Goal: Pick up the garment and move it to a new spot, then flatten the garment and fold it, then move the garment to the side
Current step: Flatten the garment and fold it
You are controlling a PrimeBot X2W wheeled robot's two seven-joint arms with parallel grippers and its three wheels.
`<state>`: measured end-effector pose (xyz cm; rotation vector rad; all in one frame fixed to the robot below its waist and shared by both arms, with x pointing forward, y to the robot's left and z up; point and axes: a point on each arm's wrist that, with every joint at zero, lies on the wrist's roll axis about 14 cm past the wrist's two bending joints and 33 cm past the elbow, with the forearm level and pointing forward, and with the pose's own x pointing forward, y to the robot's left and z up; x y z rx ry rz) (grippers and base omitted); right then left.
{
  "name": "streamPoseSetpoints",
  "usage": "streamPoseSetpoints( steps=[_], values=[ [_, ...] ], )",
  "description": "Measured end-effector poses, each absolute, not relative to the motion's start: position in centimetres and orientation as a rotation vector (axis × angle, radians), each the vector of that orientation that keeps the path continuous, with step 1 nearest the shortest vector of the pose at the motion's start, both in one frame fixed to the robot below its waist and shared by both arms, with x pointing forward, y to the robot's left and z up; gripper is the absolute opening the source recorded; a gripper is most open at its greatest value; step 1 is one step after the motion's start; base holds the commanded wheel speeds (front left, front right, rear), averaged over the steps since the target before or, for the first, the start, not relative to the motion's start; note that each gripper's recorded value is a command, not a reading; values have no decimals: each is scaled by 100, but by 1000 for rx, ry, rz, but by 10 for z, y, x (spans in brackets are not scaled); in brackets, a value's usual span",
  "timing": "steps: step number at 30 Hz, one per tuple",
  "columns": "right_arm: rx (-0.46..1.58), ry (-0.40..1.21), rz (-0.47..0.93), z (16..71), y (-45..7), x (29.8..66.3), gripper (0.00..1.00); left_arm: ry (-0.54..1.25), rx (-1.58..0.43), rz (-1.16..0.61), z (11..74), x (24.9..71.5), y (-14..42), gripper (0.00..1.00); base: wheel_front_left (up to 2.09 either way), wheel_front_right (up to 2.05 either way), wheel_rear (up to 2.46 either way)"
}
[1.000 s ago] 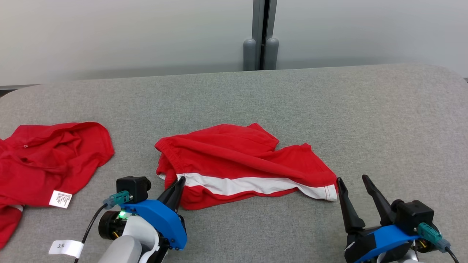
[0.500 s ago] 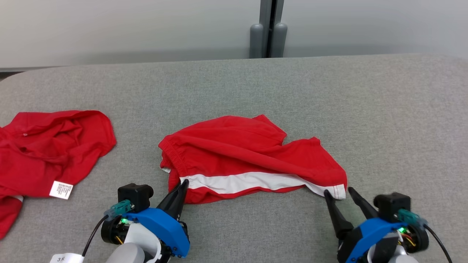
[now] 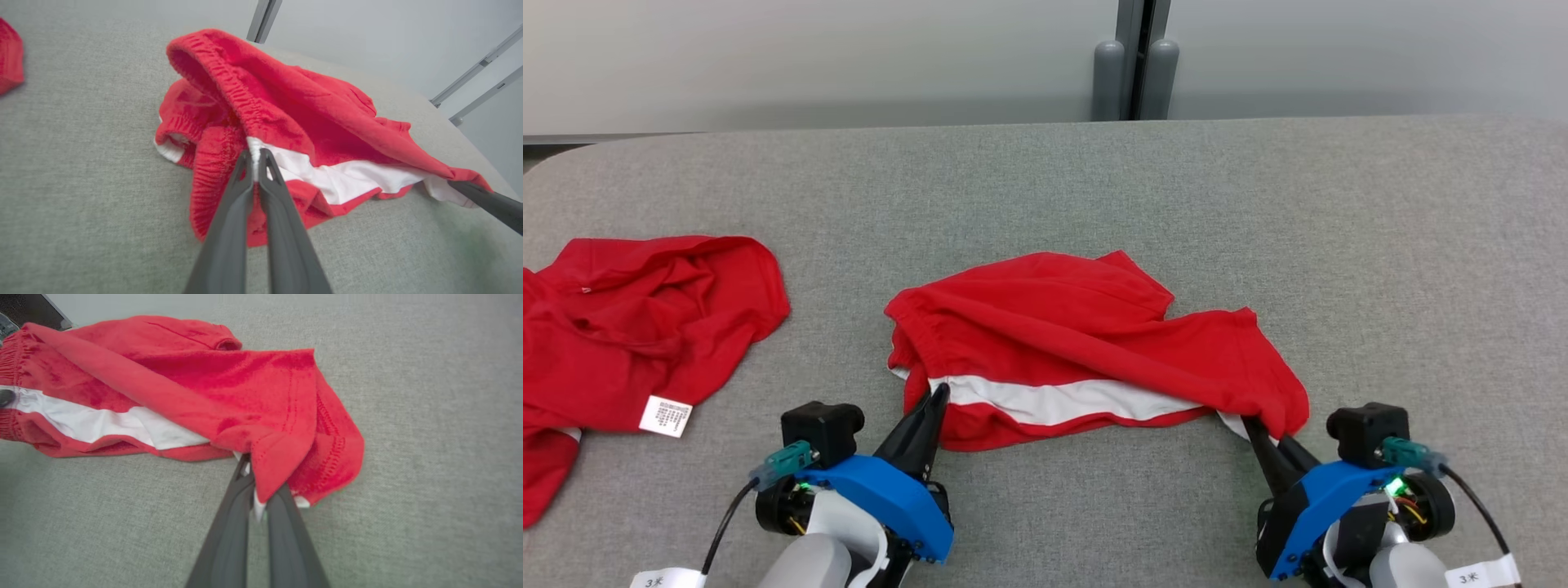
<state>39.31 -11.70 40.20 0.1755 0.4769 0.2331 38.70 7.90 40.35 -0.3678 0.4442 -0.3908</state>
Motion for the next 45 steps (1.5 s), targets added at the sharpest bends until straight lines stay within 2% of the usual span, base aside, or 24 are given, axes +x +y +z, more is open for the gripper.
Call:
streamPoseSetpoints(
  steps=[6,13,18,22,26,31,35,39,42,45],
  values=[
    [227,312,239,457,-118,406,0,286,-484,-405,452,403,72,0,0,0,0],
    [216,92,233,545,-134,414,0,64,-669,-546,549,410,59,0,0,0,0],
    [157,-20,209,596,-147,419,0,2,-790,-697,611,413,53,0,0,0,0],
    [143,-36,210,609,-152,432,0,13,-784,-738,625,427,55,0,0,0,0],
    [146,-3,241,609,-151,461,0,68,-741,-711,619,460,62,0,0,0,0],
    [117,-17,273,620,-148,517,0,67,-701,-638,616,521,76,0,0,0,0],
    [102,-99,273,640,-149,562,0,34,-676,-586,619,570,82,0,0,0,0],
    [58,-260,265,682,-150,594,0,-126,-641,-551,656,610,90,0,0,0,0],
    [33,-393,254,712,-152,608,0,-234,-621,-532,677,628,93,0,0,0,0],
    [22,-452,242,723,-155,612,0,-305,-630,-517,689,635,92,0,0,0,0]
  ],
)
